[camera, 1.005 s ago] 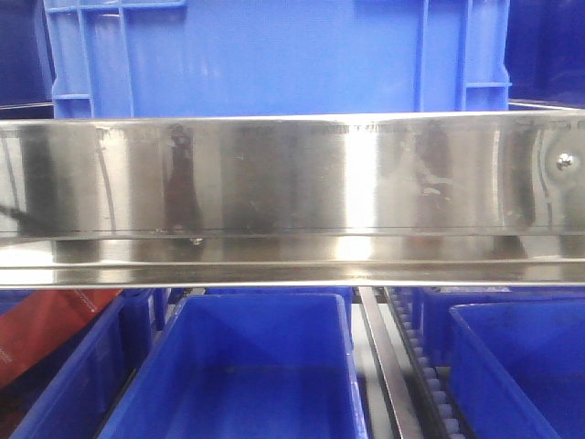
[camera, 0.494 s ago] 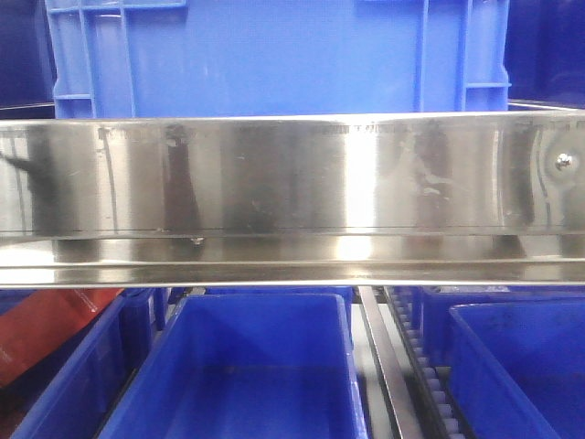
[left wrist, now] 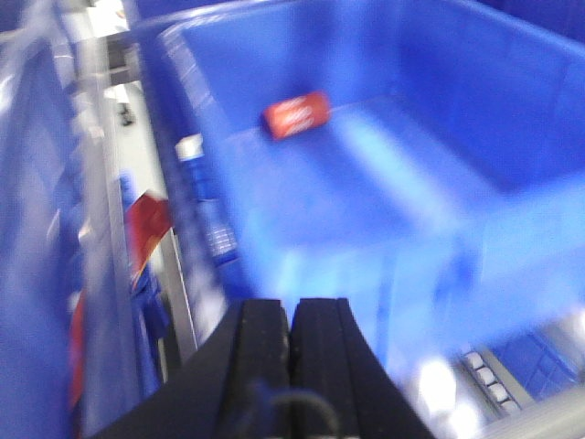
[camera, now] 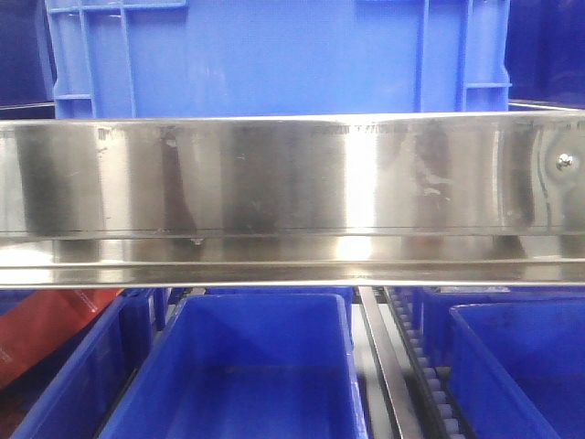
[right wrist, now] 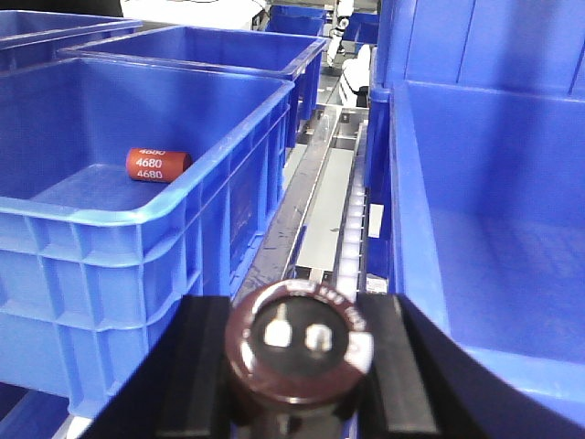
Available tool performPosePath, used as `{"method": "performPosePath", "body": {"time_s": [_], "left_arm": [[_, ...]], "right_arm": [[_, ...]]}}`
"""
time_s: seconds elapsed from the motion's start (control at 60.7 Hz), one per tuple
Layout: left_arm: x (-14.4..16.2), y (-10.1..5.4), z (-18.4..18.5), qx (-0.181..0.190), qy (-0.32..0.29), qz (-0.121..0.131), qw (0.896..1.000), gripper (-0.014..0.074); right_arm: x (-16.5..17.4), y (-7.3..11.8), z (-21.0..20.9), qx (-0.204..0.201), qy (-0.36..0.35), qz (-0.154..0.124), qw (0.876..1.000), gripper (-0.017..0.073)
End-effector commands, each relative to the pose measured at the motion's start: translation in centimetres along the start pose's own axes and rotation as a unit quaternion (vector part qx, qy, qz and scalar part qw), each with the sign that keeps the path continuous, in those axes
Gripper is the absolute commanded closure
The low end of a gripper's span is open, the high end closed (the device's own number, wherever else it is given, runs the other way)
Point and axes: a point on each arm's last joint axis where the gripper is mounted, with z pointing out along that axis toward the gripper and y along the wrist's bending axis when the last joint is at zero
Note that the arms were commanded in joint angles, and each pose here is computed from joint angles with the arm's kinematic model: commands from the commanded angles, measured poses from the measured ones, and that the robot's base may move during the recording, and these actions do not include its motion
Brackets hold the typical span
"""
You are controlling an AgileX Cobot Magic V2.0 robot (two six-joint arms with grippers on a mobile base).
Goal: Place cylindrical capacitor in blue bin on shelf
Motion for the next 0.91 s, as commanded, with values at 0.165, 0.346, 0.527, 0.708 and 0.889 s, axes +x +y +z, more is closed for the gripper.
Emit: {"method": "performPosePath", "body": {"time_s": [0.165,0.346,0.527,0.708,0.889], "left_arm": [[6.4,1.2,-4.6,0.011,-0.054,-0.048,0.997,0.0704],[9.6,1.7,-6.5,0.018,-0.081,-0.063,0.995,0.0704],[10.3,1.8,-6.7,0.019,-0.084,-0.063,0.994,0.0704],[10.3,1.8,-6.7,0.019,-0.084,-0.063,0.994,0.0704],[10.3,1.8,-6.7,0.019,-0.084,-0.063,0.994,0.0704]], "right_arm": [[-1.3,0.0,1.2,-0.005,-0.007,0.007,1.000,0.0608],[-5.5,0.9,3.1,-0.046,-0.022,-0.002,0.999,0.0608],[-10.0,3.3,6.8,-0.110,-0.018,-0.032,0.993,0.0608],[-12.4,7.0,13.0,-0.167,0.015,-0.048,0.985,0.0608],[-11.4,9.3,20.4,-0.180,0.098,-0.058,0.977,0.0605]]}}
